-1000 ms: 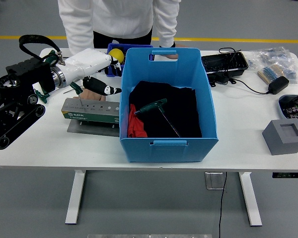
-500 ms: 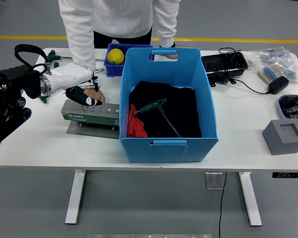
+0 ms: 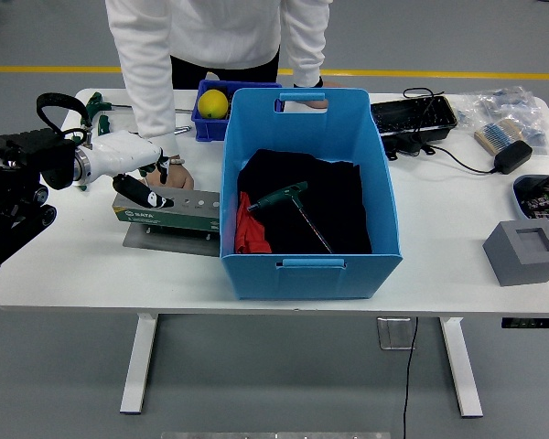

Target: Lift tool from toolbox,place it in box,lift tool from toolbox,place it in box

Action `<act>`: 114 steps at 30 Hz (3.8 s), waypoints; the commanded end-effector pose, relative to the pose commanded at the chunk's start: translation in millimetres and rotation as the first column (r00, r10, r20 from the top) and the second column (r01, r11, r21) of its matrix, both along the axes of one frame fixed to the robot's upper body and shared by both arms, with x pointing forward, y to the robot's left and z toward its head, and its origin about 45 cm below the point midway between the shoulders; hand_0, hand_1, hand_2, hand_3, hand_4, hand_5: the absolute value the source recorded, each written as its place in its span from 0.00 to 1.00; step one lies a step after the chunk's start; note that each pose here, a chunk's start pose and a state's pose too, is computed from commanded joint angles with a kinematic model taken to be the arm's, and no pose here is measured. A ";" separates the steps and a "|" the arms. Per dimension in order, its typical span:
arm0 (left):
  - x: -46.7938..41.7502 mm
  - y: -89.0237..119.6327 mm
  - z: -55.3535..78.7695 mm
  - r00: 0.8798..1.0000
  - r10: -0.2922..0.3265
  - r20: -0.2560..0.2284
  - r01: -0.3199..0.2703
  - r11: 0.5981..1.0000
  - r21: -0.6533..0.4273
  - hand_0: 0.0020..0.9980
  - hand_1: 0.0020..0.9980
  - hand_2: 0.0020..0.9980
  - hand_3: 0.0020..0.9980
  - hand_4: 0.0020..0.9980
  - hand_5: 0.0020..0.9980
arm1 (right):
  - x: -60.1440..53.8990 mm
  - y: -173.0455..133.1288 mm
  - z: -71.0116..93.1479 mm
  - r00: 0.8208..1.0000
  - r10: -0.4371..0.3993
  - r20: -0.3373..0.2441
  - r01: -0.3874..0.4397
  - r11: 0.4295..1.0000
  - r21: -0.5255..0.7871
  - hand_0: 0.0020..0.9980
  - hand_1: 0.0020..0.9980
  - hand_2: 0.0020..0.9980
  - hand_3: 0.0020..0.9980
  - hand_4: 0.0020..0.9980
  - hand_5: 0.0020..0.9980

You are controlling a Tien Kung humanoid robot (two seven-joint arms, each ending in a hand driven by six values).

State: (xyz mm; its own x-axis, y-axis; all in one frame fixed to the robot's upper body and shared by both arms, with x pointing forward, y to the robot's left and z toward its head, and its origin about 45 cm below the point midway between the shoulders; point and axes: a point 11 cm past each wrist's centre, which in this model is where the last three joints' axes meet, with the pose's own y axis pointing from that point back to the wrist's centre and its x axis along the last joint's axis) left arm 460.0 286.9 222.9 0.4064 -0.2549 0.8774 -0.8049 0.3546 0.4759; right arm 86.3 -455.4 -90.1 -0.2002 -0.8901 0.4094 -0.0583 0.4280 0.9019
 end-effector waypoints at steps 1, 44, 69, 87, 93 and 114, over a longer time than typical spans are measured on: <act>0.0 -0.6 -0.6 1.000 0.000 -0.003 0.000 1.000 0.005 0.76 0.68 0.65 0.54 0.84 0.72 | 0.3 -0.1 0.1 1.000 0.000 0.001 0.000 1.000 0.000 0.65 0.62 0.69 0.56 0.77 0.67; 7.3 0.6 -8.6 1.000 0.004 -0.024 -0.001 0.989 0.151 0.76 0.58 0.51 0.42 0.85 0.78 | 5.3 -2.5 2.3 1.000 0.016 -0.003 -0.016 1.000 -0.005 0.65 0.62 0.69 0.56 0.77 0.67; 6.7 4.7 -13.5 0.999 0.007 -0.031 -0.003 0.990 0.139 0.53 0.22 0.20 0.21 0.85 0.80 | 6.3 -2.7 2.5 1.000 0.013 0.003 -0.013 1.000 -0.003 0.65 0.62 0.69 0.56 0.77 0.67; 9.6 1.1 3.2 0.987 -0.102 0.126 0.107 0.994 -0.033 0.10 0.03 0.08 0.05 0.93 0.40 | 5.9 -2.7 2.3 1.000 0.008 0.007 -0.008 1.000 -0.003 0.65 0.62 0.69 0.56 0.77 0.67; 9.3 0.1 8.9 0.979 -0.119 0.166 0.132 0.989 -0.069 0.07 0.00 0.06 0.04 0.95 0.35 | 5.2 -2.6 2.1 1.000 0.008 0.005 -0.008 1.000 -0.003 0.65 0.62 0.69 0.56 0.77 0.67; 9.3 -5.9 51.8 0.941 -0.085 0.329 0.185 0.939 -0.288 0.03 0.00 0.03 0.03 0.85 0.35 | -4.9 0.1 -0.9 1.000 0.003 -0.016 -0.003 1.000 0.001 0.65 0.62 0.70 0.56 0.77 0.67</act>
State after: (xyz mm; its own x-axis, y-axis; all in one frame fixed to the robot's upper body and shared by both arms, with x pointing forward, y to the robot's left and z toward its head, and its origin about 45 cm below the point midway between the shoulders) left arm 469.3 281.0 274.7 0.0853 0.0174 0.9962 -0.8267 0.5593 0.0610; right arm 81.4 -455.2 -90.9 -0.1906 -0.8913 0.4114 -0.0449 0.4266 0.9033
